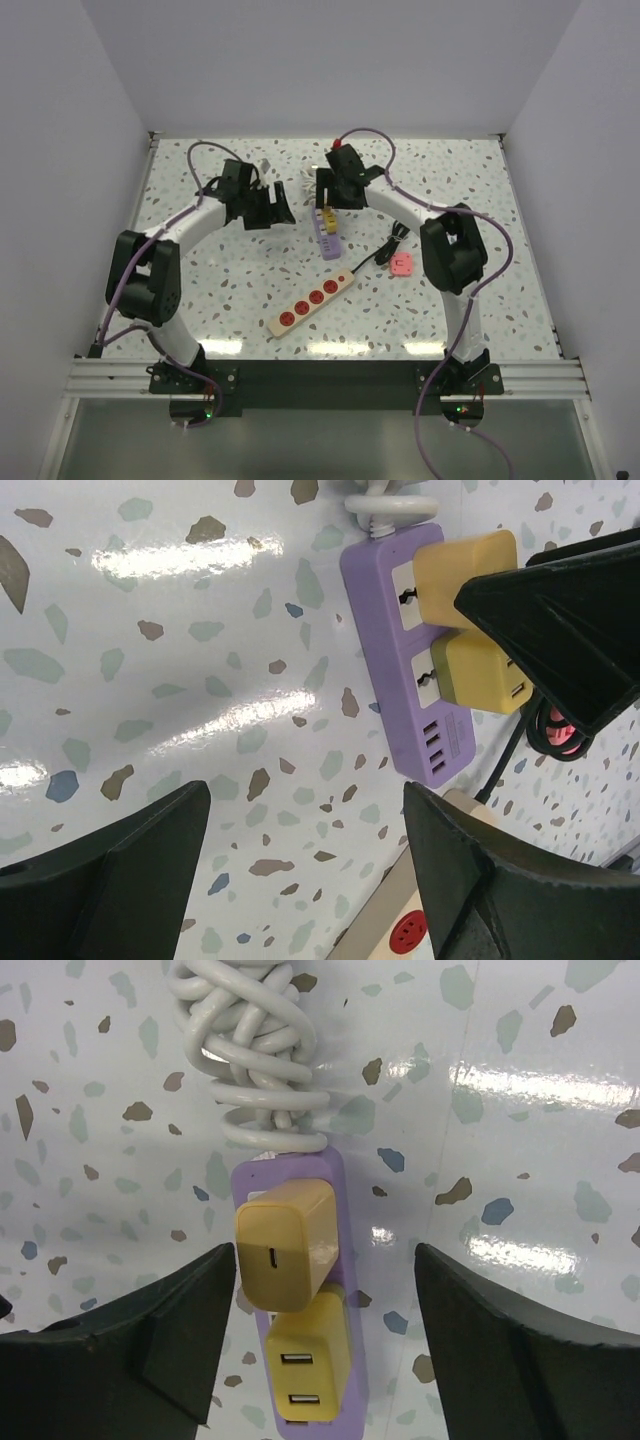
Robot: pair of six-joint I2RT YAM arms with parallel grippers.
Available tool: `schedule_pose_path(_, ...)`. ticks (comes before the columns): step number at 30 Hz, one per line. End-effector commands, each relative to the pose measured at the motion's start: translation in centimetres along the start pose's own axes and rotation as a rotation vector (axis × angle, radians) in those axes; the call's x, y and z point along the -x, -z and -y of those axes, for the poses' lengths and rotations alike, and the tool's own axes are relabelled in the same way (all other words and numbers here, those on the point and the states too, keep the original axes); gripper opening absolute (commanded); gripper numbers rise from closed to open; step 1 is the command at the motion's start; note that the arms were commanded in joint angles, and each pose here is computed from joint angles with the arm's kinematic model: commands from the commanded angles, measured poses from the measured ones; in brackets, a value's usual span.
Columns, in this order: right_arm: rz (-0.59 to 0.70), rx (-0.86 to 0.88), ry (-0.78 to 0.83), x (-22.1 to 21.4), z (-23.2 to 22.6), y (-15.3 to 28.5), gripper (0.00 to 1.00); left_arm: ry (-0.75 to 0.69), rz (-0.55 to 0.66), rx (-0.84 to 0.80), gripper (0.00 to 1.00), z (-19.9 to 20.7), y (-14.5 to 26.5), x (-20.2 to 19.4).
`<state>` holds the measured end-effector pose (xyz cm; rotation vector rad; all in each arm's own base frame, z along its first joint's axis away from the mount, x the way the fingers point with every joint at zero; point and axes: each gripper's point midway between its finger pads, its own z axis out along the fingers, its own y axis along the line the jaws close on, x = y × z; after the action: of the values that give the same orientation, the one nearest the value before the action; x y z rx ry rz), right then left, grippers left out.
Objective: Insert the plug
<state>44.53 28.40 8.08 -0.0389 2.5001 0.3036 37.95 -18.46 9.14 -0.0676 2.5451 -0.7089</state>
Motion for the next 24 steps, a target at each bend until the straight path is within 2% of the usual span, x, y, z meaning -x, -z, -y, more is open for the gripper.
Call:
schedule_pose_path(1, 0.112, 0.054, -0.021, 4.0, -1.3, 2.5, 0.78, -0.067, 0.061, -0.011, 0.83, 1.0, 2.0, 1.3)
schedule_pose_path(6, 0.215, 0.235, -0.008, 7.0, -4.6, 6.0, 0.91, -0.099, 0.089, -0.012, 0.84, 1.0, 3.0, 1.0)
schedule_pose_path(9, 0.249, 0.256, -0.01, 7.7, -4.7, 8.4, 0.91, -0.12, 0.093, -0.001, 0.84, 0.8, 3.4, 0.5)
schedule_pose_path(11, 0.249, 0.207, -0.011, 7.1, -3.4, 9.0, 0.91, -0.134, 0.096, 0.016, 0.84, 0.5, 3.5, 0.2)
schedule_pose_path(12, 0.26, 0.193, -0.009, 7.0, -2.9, 10.6, 0.91, -0.148, 0.096, 0.015, 0.84, 0.8, 3.5, 0.0)
schedule_pose_path(14, 0.24, 0.116, -0.003, 5.3, -0.6, 11.1, 0.91, -0.166, 0.101, 0.021, 0.84, 1.1, 3.5, -0.2)
schedule_pose_path(15, 0.254, 0.099, -0.003, 5.0, 0.2, 12.9, 0.91, -0.184, 0.097, 0.011, 0.84, 1.8, 3.4, -0.6)
schedule_pose_path(18, 0.21, -0.024, -0.007, 1.2, 4.2, 13.7, 0.91, -0.222, 0.093, -0.011, 0.84, 3.3, 3.1, -1.2)
schedule_pose_path(24, 0.176, -0.153, -0.074, -6.1, 10.3, 18.4, 0.91, -0.262, 0.081, -0.102, 0.84, 6.4, 2.7, -2.3)
